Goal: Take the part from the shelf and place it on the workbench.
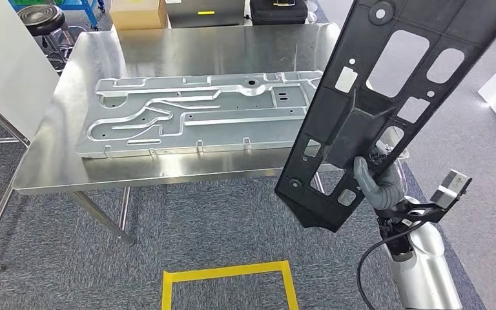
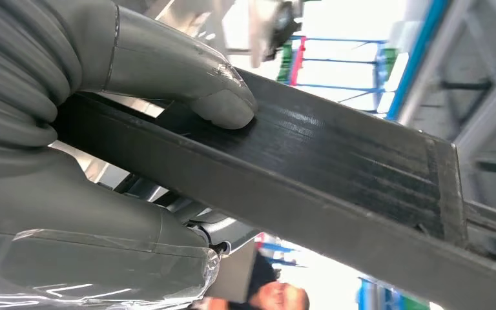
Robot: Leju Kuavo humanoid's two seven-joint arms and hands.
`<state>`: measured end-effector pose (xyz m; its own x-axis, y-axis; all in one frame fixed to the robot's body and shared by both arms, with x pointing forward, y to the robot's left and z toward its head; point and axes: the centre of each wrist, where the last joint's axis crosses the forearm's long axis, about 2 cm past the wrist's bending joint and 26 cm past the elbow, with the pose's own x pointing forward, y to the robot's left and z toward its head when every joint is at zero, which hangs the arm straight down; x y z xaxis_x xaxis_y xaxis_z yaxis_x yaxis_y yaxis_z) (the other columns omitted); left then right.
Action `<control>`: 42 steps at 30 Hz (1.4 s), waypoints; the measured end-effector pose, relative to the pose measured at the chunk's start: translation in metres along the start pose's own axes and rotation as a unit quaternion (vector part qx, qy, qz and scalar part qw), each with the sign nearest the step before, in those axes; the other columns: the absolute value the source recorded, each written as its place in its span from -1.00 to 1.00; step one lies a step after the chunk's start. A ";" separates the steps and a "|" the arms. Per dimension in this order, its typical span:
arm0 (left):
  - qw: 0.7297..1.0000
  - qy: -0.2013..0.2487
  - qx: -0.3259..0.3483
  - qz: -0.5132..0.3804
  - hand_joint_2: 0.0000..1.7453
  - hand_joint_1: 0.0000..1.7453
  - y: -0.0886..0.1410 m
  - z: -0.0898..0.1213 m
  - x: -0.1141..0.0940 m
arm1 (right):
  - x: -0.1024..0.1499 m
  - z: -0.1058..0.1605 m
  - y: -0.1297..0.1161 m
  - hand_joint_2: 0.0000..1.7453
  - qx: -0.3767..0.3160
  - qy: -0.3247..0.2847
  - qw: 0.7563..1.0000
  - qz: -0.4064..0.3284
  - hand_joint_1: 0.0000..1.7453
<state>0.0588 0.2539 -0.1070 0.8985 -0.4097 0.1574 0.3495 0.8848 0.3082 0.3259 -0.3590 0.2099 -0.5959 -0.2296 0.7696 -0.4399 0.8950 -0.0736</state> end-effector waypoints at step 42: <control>0.998 -0.057 -0.022 0.021 1.00 -1.00 0.006 -0.002 0.007 | -0.079 -0.199 0.028 1.00 0.195 0.259 0.610 0.723 1.00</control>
<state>0.0676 0.2569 -0.1063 0.8771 -0.3929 0.2764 0.3263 0.9096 0.2573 0.4942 -0.2395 0.2728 -0.3023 0.9341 -0.1901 0.1071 -0.1649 -0.9805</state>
